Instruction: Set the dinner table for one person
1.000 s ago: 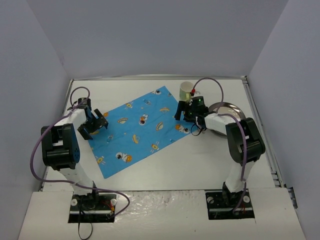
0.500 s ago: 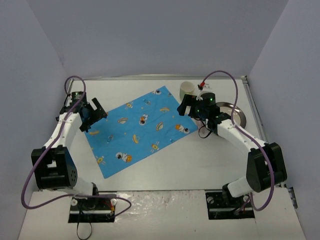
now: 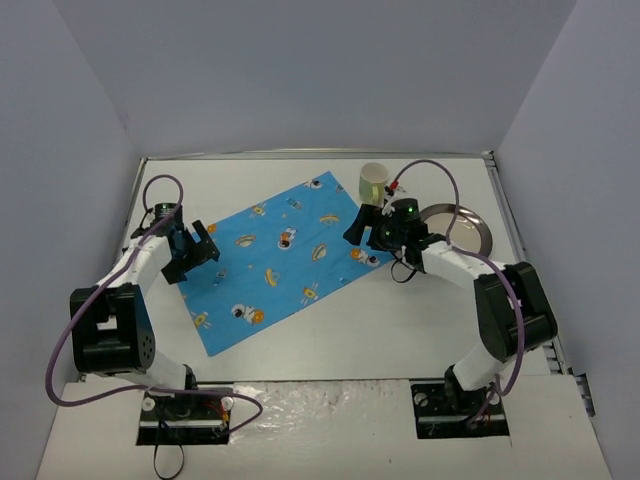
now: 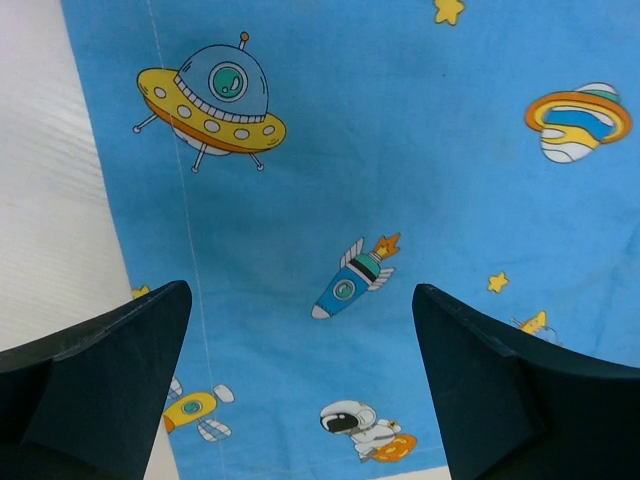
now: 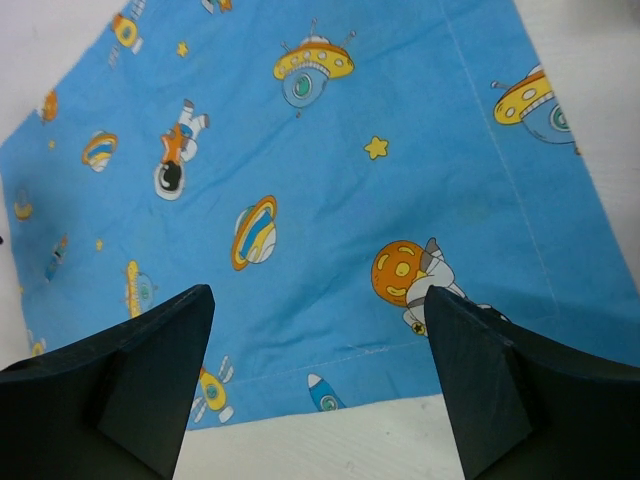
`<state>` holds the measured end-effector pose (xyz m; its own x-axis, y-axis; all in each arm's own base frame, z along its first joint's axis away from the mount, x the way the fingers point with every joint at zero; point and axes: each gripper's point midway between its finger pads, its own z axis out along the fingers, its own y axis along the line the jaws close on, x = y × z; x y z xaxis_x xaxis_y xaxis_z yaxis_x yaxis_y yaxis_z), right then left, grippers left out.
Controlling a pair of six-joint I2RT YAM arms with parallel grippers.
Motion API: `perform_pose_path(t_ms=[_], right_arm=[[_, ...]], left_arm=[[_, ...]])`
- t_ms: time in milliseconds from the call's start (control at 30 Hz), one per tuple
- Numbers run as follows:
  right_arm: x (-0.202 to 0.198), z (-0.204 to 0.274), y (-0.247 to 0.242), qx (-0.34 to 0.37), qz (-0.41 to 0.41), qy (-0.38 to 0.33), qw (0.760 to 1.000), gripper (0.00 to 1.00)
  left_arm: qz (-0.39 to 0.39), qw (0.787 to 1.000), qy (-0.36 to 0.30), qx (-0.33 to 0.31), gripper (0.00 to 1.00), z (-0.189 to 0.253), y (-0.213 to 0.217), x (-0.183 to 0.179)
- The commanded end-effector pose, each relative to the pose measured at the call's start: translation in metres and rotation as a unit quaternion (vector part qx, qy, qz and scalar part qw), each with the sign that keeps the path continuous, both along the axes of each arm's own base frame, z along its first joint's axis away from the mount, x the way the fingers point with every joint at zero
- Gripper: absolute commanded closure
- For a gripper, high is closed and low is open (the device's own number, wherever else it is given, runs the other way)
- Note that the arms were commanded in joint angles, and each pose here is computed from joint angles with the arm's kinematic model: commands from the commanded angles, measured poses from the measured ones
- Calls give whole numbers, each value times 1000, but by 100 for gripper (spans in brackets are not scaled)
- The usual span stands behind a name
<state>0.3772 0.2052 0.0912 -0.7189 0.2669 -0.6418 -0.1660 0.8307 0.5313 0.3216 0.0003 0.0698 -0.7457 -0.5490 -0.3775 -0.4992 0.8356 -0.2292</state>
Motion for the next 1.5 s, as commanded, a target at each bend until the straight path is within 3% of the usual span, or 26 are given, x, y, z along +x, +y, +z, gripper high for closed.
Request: perform_pose_path(t_ms=[0,167,300,533,867,1133,1300,1467], right_arm=[[22,37,59,59,36,-80,994,31],[40,54,111,112,50,-127,984,55],[56,37,122,147,17,-118,982,62],[70,-12,124,146,1,-88,985,62],[55,-33,44,100,-47,-79,991,61],[49,-35,-28,49,-85,-78,992,57],[51,-15,-44,4,-86,-92,992,54],[46,21,-47,-23,-73,-112,991,53]], left_arm=[[-3,999,-51,9,13,11,3,35],[-4,999,-40,14,20,-3,5,38],[-3,1000,-17,12,27,-19,5,33],[10,1000,23,1,28,-46,6,28],[27,999,39,-17,29,-59,4,24],[33,998,41,-23,29,-61,4,25],[29,999,24,-20,29,-46,5,33],[22,1000,-20,-2,27,-4,11,45]])
